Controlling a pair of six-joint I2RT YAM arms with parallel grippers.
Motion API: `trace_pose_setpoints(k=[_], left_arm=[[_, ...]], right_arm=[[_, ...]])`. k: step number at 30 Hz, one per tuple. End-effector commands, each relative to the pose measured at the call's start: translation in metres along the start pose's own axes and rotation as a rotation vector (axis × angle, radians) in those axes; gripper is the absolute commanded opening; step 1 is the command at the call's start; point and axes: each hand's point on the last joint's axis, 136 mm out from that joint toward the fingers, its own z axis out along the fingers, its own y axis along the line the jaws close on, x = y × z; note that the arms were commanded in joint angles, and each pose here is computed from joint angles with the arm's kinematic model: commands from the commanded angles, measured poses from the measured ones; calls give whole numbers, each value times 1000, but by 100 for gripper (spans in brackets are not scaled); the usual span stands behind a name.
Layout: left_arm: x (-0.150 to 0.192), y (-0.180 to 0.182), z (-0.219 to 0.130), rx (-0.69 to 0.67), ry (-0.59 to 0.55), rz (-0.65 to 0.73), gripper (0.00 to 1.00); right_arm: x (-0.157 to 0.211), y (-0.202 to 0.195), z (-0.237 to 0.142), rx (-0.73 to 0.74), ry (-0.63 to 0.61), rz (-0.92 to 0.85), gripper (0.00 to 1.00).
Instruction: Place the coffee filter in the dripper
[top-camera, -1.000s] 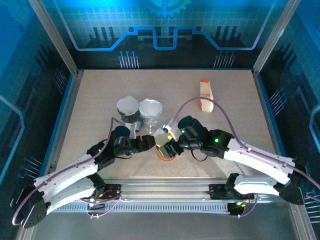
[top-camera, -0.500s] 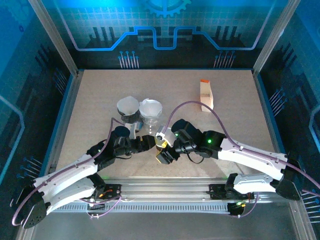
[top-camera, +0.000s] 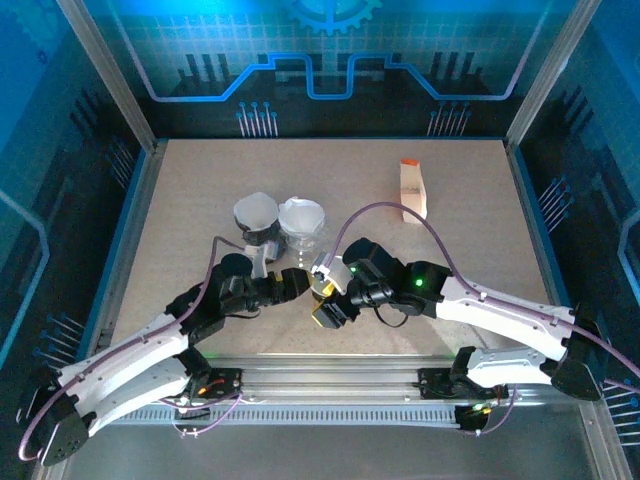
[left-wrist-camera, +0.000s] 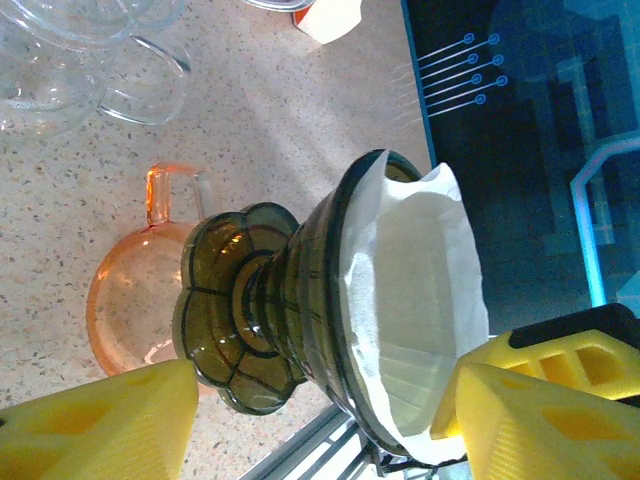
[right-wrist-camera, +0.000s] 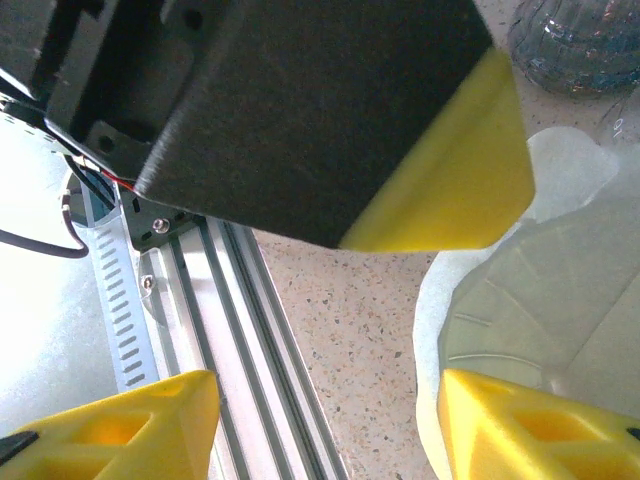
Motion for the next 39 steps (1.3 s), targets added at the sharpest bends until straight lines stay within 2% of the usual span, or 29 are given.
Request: trace_pose_setpoints(k=[1,5,10,16,22,26,28,34,39], left_arm=[[1,7,0,-31,2,-2,67],[4,11,5,-34,17,-13,66],[6,13,7,-33,25,-16,58],[7,16,8,-39,29,-18,53],[8,17,8,-41,31,-21,54],[8,17,9,-41,31,-22,55],[8,17,9,-41,29,-20,55],[8,17,9,-42,28,-22,59],[6,14,8,-37,24,-18,63]], right_arm=[[-5,10,1,-41,-20,-13,60],[-5,11,2,-47,-18,-9,59],[-5,10,1,-51,-23,-1,59],[-12,4,-7,-29,-58,17,59],[-23,-31,-32,135,-130,85,58],[-17,-74,-46,316,-88,175,50],[-13,-91,-49,372,-64,214,50],[-7,-116,-45,456,-12,236,50],[-2,-126,-41,503,14,238,42]])
